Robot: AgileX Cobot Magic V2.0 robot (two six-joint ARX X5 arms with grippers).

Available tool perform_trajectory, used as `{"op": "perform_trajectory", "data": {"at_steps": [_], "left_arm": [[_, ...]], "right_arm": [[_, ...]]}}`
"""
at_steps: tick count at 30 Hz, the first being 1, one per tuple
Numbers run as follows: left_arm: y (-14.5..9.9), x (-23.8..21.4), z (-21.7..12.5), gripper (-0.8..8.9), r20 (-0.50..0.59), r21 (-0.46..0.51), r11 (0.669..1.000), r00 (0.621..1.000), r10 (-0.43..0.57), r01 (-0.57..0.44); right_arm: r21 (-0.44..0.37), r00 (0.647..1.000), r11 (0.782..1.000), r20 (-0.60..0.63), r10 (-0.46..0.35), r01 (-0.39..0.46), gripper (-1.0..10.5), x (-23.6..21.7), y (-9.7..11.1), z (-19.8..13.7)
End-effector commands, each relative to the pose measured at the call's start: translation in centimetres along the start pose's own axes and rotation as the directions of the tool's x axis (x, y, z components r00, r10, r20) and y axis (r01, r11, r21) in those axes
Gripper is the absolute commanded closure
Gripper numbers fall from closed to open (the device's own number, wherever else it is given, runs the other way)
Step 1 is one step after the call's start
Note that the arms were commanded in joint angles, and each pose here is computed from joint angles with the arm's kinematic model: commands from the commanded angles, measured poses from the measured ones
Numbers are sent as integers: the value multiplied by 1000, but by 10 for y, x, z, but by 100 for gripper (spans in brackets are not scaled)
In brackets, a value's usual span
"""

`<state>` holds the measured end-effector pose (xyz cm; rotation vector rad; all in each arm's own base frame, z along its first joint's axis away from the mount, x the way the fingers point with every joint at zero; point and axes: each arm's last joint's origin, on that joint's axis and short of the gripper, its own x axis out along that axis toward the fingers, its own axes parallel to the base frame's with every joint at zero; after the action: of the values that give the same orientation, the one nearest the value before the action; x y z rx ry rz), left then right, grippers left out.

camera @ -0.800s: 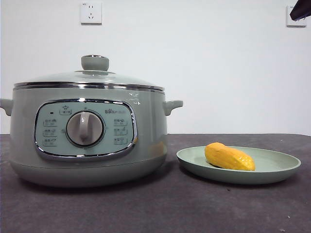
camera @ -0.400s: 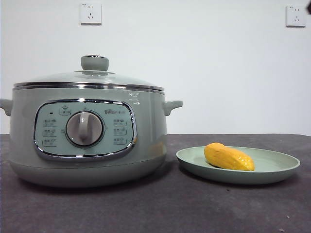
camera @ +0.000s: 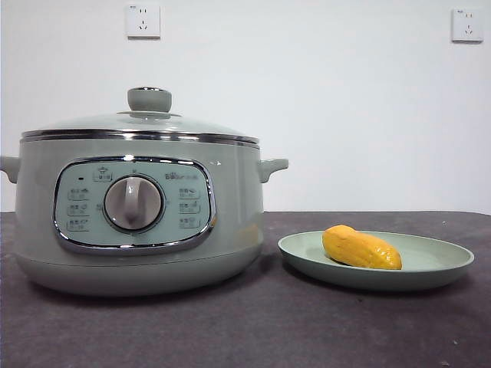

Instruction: Take the corn out from the steamer,put the corn on the plate,close the lid

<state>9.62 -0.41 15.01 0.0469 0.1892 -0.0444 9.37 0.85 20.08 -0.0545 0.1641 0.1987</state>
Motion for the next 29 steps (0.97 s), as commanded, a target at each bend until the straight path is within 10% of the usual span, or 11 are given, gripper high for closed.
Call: {"op": "perform_trajectory", "data": {"at_steps": [1, 29], "left_arm": [[0, 1, -4, 816, -11, 9, 1000, 1000, -2, 2], [0, 1, -4, 816, -11, 9, 1000, 1000, -2, 2]], "right_arm": [[24, 1000, 1000, 4, -15, 15, 945, 4, -1, -17], [87, 1000, 996, -21, -15, 17, 945, 11, 0, -52]]}}
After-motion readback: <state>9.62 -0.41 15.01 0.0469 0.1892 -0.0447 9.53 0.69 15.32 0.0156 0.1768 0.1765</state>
